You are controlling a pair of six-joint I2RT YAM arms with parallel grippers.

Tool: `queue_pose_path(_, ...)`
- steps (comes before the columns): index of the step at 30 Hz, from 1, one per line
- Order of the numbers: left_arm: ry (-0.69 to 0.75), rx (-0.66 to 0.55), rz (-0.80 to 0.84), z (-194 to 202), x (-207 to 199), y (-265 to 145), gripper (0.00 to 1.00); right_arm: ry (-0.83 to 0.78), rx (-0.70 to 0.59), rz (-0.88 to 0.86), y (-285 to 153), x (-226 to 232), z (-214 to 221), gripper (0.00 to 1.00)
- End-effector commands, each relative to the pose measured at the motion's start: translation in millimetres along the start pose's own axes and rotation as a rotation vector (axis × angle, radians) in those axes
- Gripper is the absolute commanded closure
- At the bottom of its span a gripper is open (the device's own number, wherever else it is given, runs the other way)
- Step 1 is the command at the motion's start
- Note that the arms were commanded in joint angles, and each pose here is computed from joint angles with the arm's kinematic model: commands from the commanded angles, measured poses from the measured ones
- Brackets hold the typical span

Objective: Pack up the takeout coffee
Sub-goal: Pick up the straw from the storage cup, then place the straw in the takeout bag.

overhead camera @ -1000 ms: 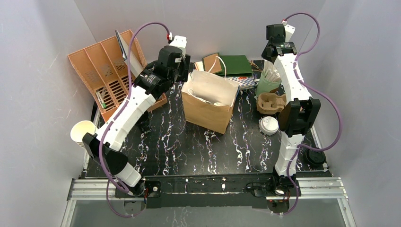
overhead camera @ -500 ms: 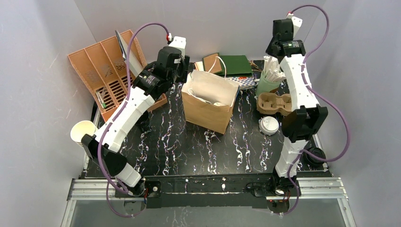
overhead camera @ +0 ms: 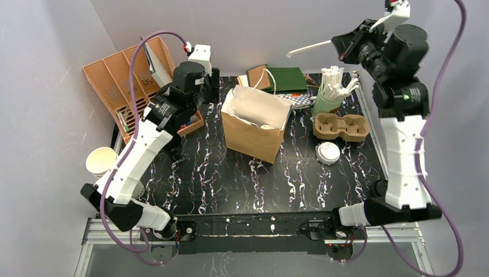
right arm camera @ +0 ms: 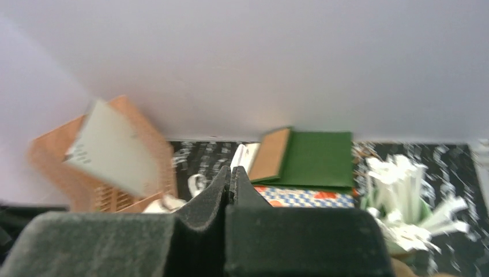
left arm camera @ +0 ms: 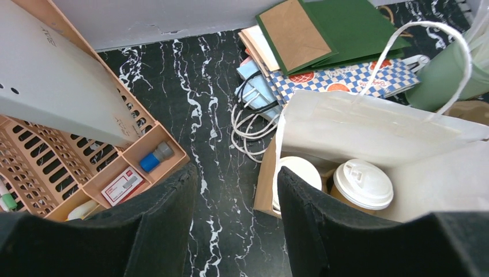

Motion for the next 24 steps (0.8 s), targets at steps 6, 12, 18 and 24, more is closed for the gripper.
queue_pose_path(6,-0.082,-0.055,0.016,-4.4,8.7,-28.6,0.50,0.055,0.102,-0.510,-72.5,68.6,-11.4,0.99)
queue_pose_path(12,-0.130,-0.069,0.033,-6.7,7.5,-33.8,0.50,0.131,0.220,-0.521,-88.0,64.6,12.2,0.99)
queue_pose_path(18,-0.183,-0.068,0.061,-6.3,3.4,-35.4,0.50,0.135,0.203,-0.459,-78.9,40.5,44.6,0.99)
queue_pose_path(24,-0.178,-0.061,0.069,-3.2,2.0,-33.9,0.48,0.184,0.267,-0.457,-52.9,24.6,72.1,0.99)
Point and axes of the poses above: each gripper's point midway between its finger pads, its own y axis out along the fingers, its own x axis along the line the jaws close on, z = x × y, the point moved 8 cm from there along -y, back along the fingers, and after that the axes turned 9 degrees about y, right-handed, at the moved point
